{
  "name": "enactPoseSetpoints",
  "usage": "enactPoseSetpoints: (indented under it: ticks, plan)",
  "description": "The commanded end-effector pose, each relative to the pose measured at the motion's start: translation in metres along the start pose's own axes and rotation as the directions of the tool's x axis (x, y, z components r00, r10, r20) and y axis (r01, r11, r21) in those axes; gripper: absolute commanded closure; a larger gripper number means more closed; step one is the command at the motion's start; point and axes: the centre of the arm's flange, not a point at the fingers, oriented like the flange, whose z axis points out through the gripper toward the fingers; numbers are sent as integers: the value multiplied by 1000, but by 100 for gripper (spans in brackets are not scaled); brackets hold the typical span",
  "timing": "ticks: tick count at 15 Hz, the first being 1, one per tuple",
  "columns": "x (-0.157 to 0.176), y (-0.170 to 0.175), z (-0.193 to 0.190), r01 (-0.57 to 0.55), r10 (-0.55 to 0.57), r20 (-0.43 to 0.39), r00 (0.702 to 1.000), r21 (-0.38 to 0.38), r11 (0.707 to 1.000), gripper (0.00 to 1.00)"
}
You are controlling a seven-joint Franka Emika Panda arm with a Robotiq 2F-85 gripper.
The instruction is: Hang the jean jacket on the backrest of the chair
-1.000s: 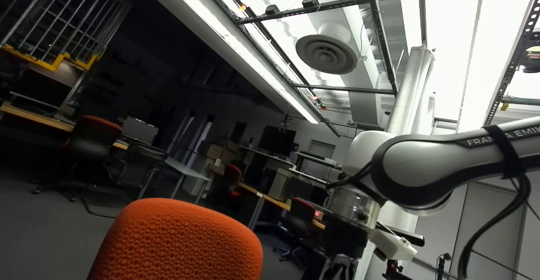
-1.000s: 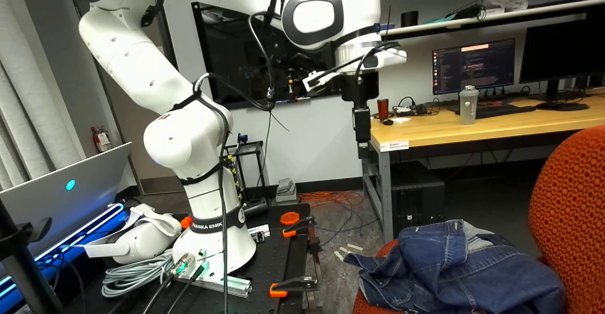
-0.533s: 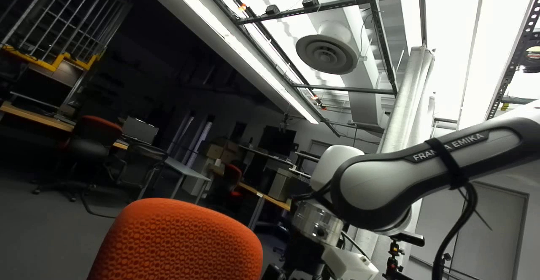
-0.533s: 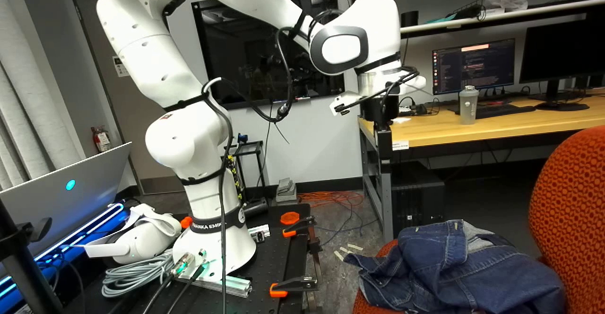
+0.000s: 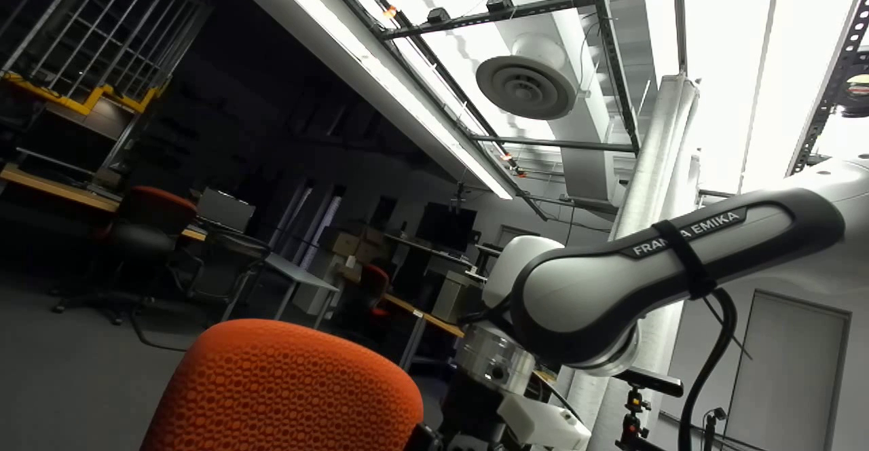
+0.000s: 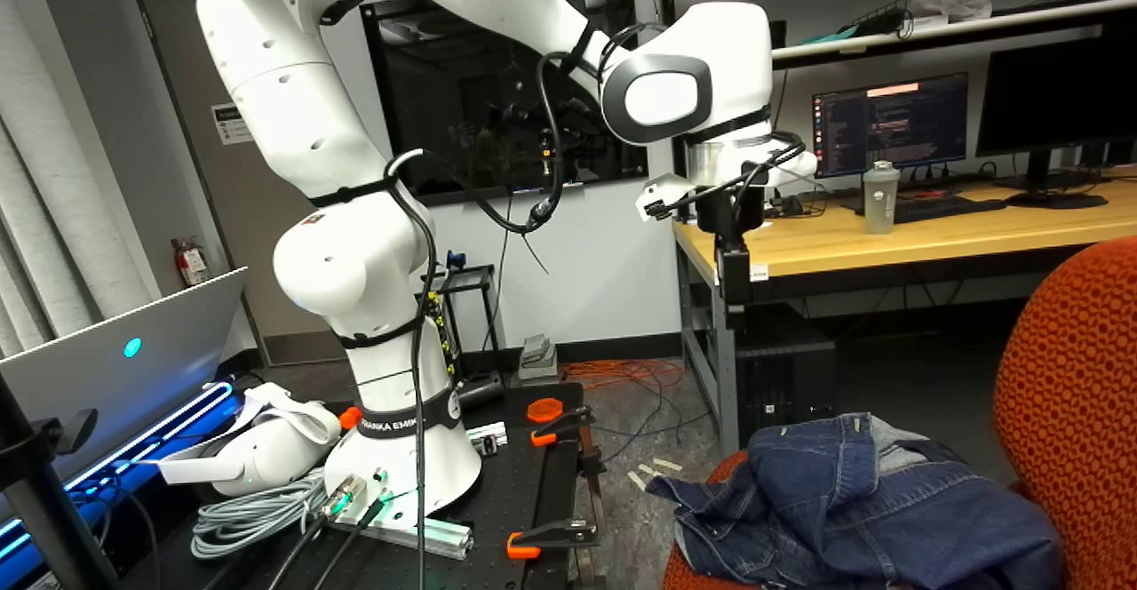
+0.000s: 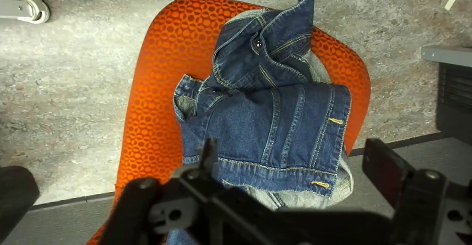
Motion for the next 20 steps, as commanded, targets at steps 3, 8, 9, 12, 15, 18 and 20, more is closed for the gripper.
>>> enactPoseSetpoints:
  ticks: [3, 8, 9, 12, 15, 18, 20]
  plan:
    - [25, -10, 25, -62, 62, -2, 998, -7, 998, 0]
    - [68, -28, 74, -171, 170, -50, 984, -26, 985, 0]
    - [76, -31, 84, -188, 186, -61, 981, -29, 982, 0]
    - [106, -38, 111, -241, 236, -97, 967, -44, 970, 0]
    - [132, -39, 136, -298, 290, -107, 951, -61, 953, 0]
    - [153, -37, 160, -357, 350, -89, 932, -78, 931, 0]
    - [161, -39, 176, -376, 370, -77, 926, -88, 922, 0]
